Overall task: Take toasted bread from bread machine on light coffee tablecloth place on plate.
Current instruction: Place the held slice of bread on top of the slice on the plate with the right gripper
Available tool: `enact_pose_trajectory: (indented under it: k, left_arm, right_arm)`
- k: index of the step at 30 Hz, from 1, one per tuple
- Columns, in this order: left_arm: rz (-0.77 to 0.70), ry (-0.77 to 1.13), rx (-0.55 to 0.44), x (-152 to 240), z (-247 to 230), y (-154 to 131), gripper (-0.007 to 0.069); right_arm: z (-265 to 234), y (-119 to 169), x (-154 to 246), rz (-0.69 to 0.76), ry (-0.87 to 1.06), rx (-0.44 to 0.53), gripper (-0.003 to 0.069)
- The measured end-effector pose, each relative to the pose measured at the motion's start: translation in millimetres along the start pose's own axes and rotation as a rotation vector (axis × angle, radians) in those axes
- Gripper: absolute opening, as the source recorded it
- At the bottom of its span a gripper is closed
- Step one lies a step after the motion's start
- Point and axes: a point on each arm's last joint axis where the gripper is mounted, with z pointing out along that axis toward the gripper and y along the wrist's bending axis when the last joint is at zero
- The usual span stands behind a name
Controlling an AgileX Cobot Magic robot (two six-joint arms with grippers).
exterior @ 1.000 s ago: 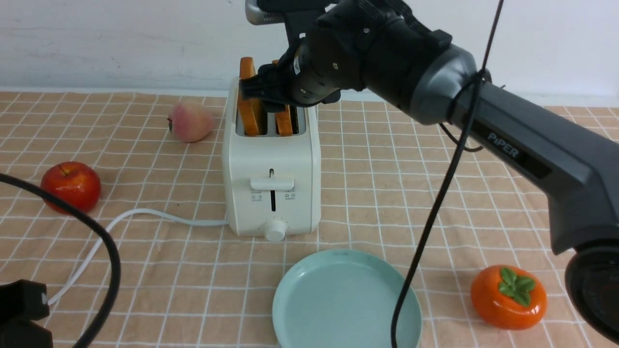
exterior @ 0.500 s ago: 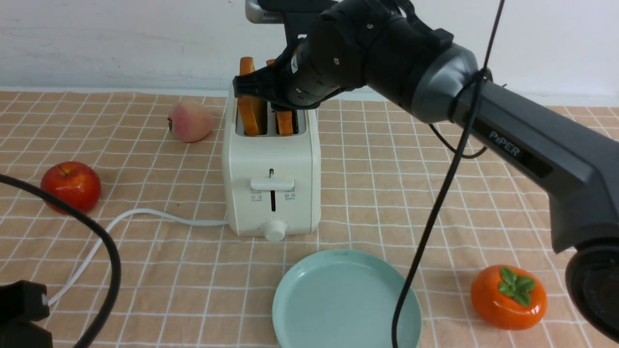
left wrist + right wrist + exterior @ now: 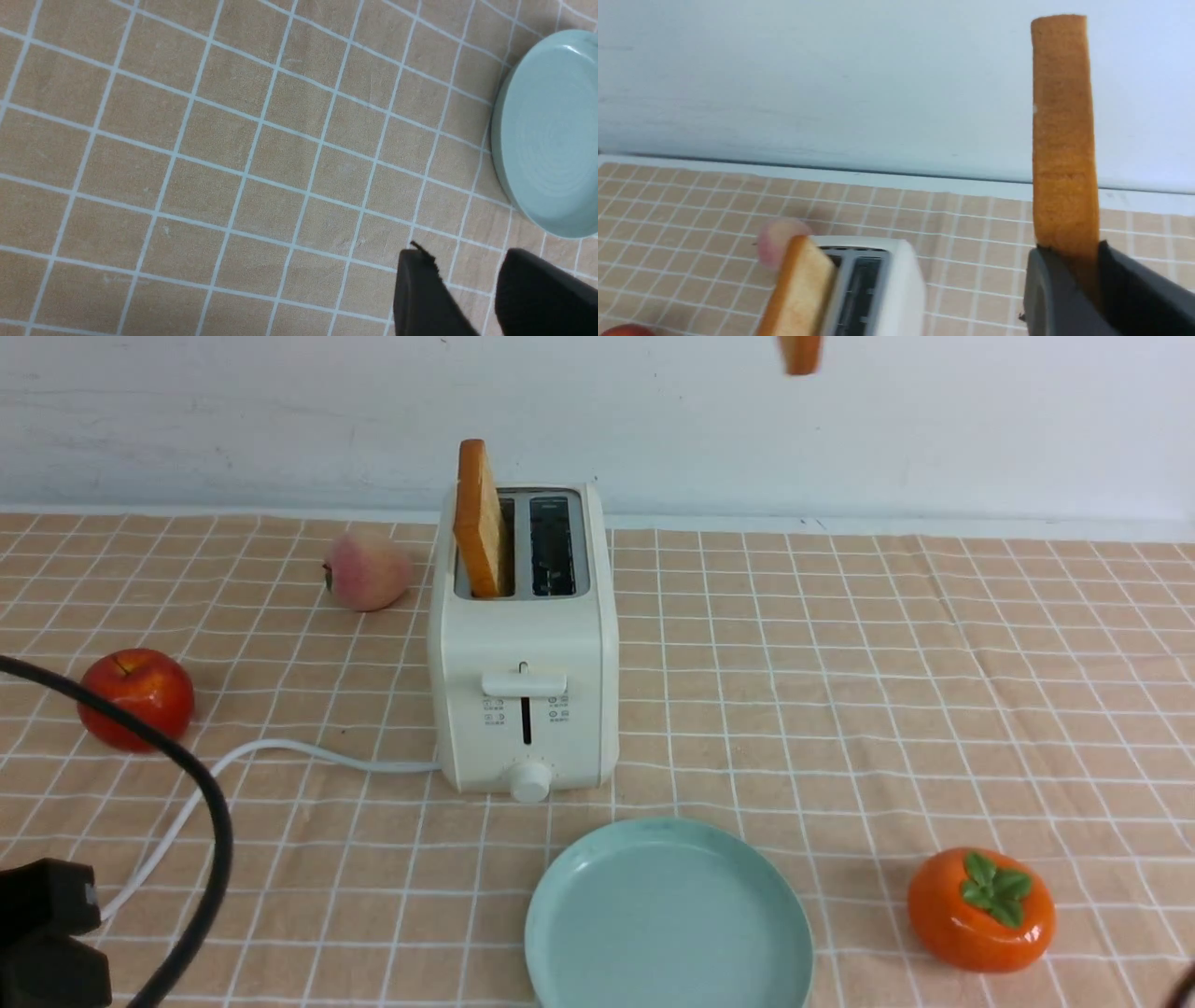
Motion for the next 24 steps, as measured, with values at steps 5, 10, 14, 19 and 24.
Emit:
enact_pose_trajectory:
  k: [5, 10, 14, 19, 24]
  left_arm:
    - [0.000, -0.010, 0.006, -1, 0, -1, 0.0238]
    - [0.000, -0.027, 0.016, -2, 0, -1, 0.0238]
    - [0.000, -0.028, 0.017, -3, 0, -2, 0.0238]
    - [0.000, -0.028, 0.017, -3, 0, -2, 0.0238]
    - [0.000, -0.028, 0.017, -3, 0, -2, 0.0238]
  right_arm:
    - [-17, -49, 31, 0.063, 0.129, 0.103, 0.0092]
    - [7, -64, 100, 0.179, 0.448, 0.051, 0.0092]
    - [31, -47, 161, 0.246, 0.675, -0.155, 0.0092]
    - [57, -18, 223, 0.321, 0.733, -0.457, 0.0092]
    - [81, -14, 266, 0.461, 0.691, -0.585, 0.0092]
